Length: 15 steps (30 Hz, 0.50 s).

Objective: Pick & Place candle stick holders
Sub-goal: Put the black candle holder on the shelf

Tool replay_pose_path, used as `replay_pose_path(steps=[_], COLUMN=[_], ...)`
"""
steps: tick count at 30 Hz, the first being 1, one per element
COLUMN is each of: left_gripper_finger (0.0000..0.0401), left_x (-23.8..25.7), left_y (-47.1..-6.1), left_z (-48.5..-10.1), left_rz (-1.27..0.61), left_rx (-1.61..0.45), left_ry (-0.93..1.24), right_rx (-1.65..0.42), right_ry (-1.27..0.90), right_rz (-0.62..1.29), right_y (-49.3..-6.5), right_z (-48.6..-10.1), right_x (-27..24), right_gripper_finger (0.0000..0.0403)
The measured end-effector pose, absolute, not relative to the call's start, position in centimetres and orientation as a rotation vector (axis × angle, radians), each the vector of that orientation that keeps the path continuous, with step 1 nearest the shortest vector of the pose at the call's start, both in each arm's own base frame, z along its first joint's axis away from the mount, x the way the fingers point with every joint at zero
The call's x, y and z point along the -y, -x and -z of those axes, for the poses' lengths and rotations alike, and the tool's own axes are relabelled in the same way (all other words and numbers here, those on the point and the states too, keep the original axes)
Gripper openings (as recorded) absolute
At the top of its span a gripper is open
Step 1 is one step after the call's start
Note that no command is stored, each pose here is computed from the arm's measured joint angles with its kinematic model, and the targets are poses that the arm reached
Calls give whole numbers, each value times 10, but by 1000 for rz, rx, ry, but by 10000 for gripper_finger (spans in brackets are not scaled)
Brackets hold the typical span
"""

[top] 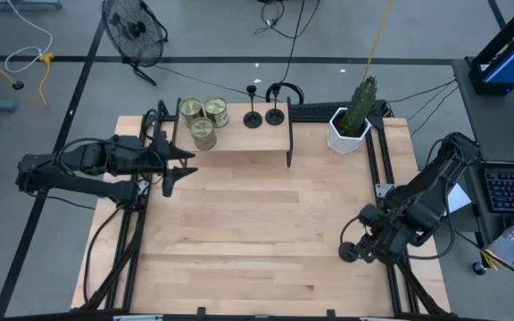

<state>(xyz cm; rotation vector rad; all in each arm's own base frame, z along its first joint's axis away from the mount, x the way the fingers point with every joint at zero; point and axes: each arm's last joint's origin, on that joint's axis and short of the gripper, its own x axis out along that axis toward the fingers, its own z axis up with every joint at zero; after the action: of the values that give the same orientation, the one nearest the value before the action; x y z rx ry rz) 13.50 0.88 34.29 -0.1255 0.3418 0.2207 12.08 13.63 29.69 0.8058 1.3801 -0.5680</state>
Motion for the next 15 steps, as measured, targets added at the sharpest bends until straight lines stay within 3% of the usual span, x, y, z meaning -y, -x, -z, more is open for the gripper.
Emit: replay_pose_path(steps=[15], left_gripper_finger=[216], left_x=[-9], left_y=[-135], left_z=[-343], left_rz=[-221], left_rx=[-342], left_ry=[126], right_rx=[-1356], right_ry=[-871], right_rz=[534], right_y=[-118], right_z=[-303], right_x=[-134], right_gripper_finger=[171])
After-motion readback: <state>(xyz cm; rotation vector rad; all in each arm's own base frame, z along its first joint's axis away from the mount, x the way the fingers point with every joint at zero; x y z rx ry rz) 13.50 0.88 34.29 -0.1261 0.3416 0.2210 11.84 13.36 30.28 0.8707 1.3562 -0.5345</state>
